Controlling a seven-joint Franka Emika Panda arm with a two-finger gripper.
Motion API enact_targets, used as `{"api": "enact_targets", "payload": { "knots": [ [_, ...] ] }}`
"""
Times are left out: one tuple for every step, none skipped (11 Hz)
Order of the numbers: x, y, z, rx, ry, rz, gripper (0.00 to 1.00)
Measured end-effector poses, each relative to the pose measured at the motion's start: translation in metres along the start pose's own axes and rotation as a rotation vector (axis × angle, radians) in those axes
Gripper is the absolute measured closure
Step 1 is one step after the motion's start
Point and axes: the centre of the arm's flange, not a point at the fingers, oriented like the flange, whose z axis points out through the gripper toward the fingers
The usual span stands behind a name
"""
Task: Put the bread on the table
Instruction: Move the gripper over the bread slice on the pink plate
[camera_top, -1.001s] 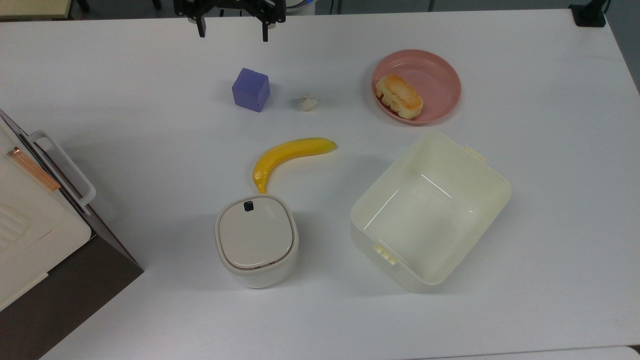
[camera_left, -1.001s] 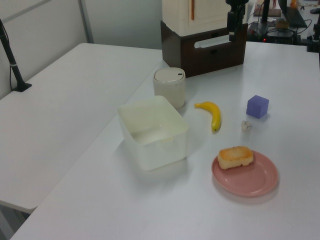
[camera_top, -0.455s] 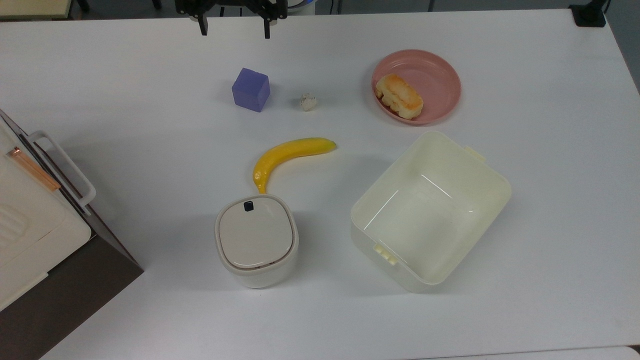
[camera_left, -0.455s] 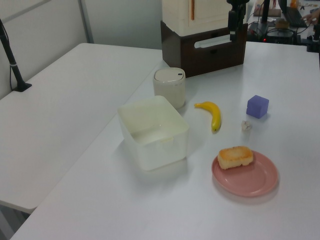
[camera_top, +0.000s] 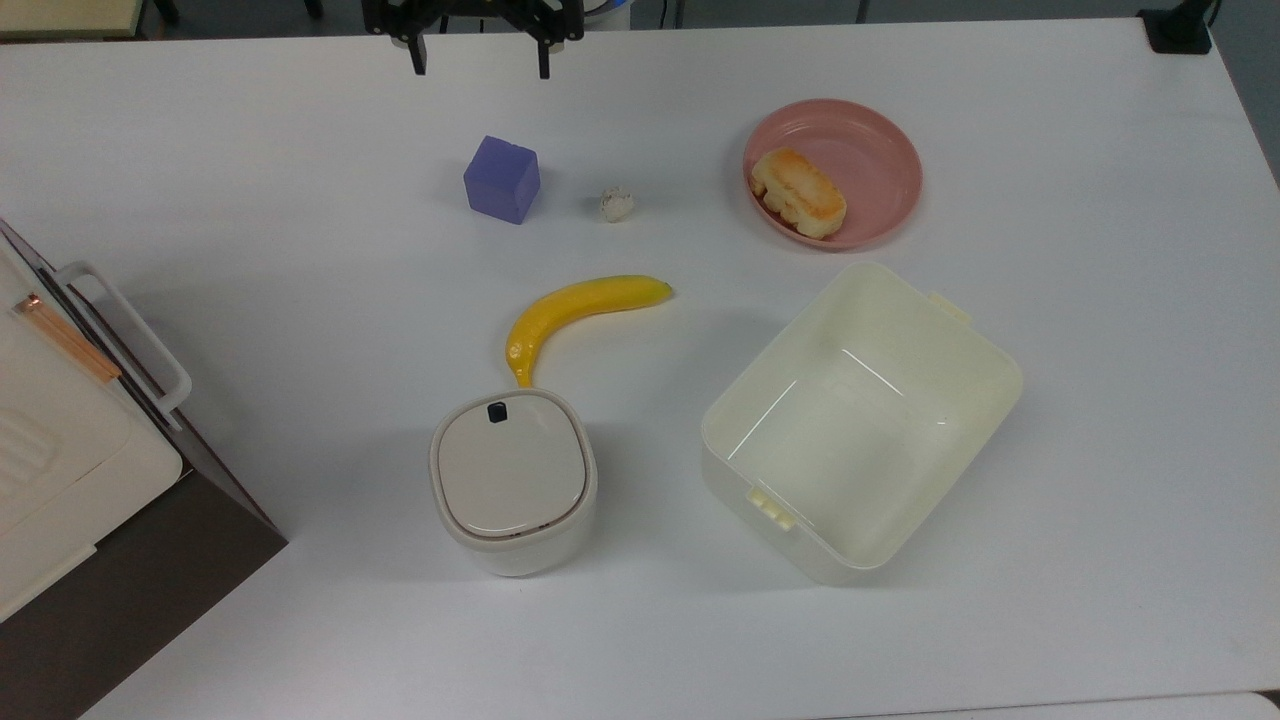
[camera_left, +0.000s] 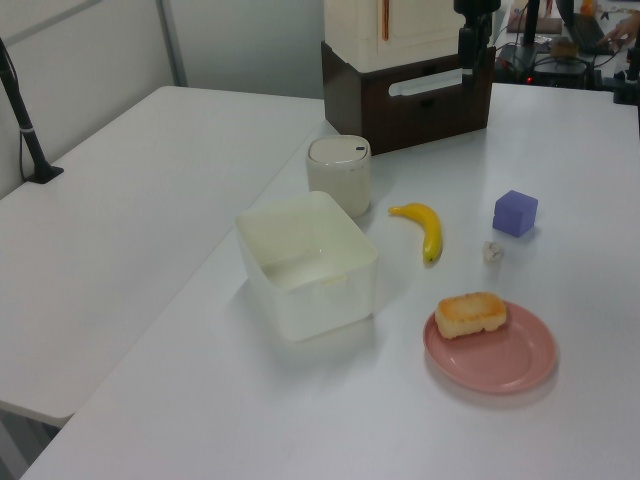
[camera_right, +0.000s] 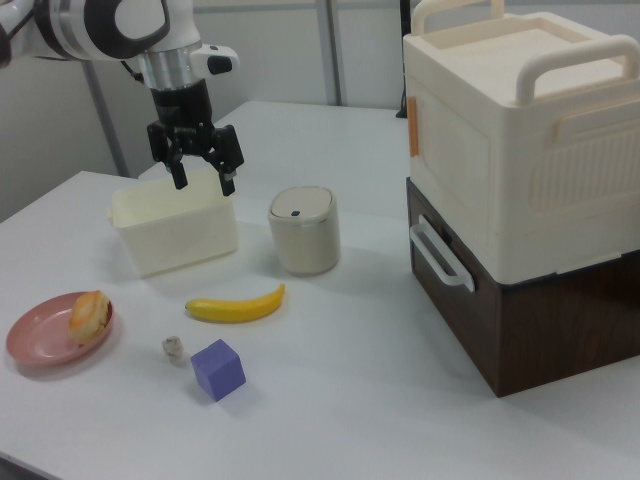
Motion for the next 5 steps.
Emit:
{"api": "enact_targets", "payload": {
  "knots": [
    [-0.002, -0.006, 0.002, 0.006, -0.005, -0.015, 0.00],
    [-0.008, -0.018, 0.008, 0.018, -0.022, -0.043, 0.00],
    [-0.015, -0.037, 0.019, 0.026, -0.050, -0.089, 0.00],
    [-0.024, -0.064, 0.033, 0.012, -0.086, -0.150, 0.00],
    [-0.034, -0.094, 0.049, -0.008, -0.123, -0.216, 0.00]
  ]
}}
